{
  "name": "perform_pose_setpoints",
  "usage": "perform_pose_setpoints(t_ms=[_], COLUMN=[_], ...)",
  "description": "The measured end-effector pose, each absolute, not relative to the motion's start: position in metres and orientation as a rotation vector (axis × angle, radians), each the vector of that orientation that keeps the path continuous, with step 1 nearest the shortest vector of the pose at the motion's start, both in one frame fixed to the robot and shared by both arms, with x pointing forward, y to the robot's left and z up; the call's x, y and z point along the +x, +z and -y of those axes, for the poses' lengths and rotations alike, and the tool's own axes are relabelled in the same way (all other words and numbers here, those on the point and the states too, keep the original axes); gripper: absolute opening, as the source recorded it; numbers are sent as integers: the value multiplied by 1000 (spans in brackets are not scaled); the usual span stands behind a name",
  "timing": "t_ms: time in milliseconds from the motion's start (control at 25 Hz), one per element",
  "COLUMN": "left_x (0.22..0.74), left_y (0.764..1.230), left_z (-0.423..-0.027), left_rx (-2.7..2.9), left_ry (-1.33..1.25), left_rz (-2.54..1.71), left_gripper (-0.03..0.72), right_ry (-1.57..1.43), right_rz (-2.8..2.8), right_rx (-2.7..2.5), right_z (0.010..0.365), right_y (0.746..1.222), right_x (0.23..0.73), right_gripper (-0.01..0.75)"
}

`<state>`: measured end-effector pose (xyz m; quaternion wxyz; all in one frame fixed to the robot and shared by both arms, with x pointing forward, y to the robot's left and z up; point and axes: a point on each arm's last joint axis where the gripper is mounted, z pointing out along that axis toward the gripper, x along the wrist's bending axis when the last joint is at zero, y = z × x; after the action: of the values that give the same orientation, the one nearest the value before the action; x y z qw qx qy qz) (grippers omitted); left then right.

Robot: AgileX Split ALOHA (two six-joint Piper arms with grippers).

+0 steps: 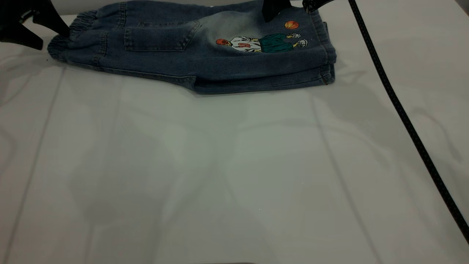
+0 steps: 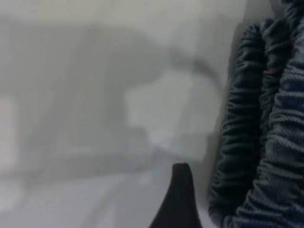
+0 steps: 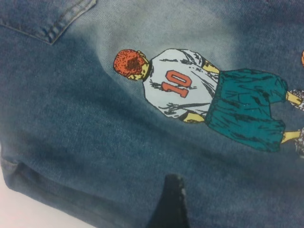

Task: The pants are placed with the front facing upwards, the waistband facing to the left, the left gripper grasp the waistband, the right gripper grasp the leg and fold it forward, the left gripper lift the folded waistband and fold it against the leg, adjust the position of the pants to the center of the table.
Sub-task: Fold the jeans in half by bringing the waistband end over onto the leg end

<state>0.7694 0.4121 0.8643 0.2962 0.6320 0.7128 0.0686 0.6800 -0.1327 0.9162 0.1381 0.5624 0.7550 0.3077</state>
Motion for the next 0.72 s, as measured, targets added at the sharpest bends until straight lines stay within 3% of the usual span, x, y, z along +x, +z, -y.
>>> perform_pose_setpoints(t_ms=[560,720], left_x=[775,776], left_y=[845,843], left_z=[-406,-406], left_rx=[1569,1553], left_ry=[96,92], left_rz=[-1895,-1893], left_gripper=[580,529], right_ry=[890,890], right_rz=[-2188,-2188], right_rx=[1640,1640], right_z=[132,132], right_y=[916,916], right_x=[679,679], right_gripper=[577,577])
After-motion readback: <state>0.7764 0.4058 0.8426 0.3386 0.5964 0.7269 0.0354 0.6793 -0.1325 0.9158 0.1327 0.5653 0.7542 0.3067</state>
